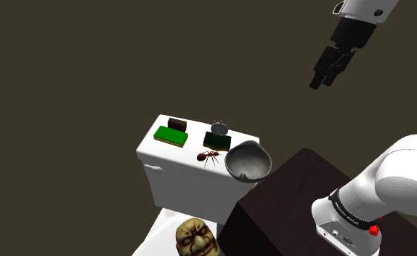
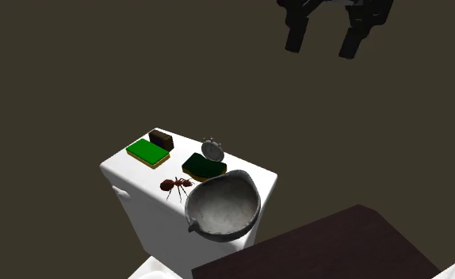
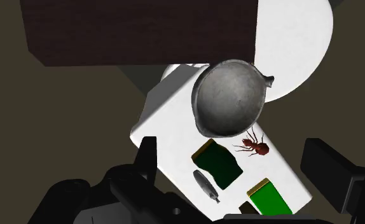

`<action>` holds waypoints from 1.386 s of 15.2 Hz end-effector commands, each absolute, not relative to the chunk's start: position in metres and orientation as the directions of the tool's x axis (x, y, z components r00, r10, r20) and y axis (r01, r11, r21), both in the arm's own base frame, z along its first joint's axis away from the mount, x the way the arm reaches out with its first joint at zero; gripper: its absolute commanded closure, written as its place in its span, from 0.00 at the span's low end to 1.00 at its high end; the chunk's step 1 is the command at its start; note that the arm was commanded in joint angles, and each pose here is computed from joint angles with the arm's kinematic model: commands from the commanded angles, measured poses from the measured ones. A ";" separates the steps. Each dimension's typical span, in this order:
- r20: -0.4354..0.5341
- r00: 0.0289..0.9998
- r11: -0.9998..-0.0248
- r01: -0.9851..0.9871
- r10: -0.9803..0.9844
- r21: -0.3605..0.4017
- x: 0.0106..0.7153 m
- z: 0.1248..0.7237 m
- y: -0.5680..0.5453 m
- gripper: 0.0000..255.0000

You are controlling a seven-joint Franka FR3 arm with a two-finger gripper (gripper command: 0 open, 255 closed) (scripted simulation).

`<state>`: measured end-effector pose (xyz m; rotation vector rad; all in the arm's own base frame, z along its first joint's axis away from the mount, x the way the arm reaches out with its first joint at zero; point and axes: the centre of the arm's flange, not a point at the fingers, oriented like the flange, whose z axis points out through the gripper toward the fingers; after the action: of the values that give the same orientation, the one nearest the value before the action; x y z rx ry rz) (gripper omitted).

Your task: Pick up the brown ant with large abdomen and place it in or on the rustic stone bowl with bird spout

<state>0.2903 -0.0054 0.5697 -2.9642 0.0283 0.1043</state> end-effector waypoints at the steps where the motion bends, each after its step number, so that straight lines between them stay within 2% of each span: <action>1: -0.071 0.997 -0.984 -0.025 -0.013 -0.174 0.290 0.570 -0.005 0.00; 21: -0.117 0.981 -0.972 0.126 0.151 -0.196 0.408 0.358 0.114 0.00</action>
<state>0.4021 0.1084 0.3666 -2.9411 -0.1962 0.1929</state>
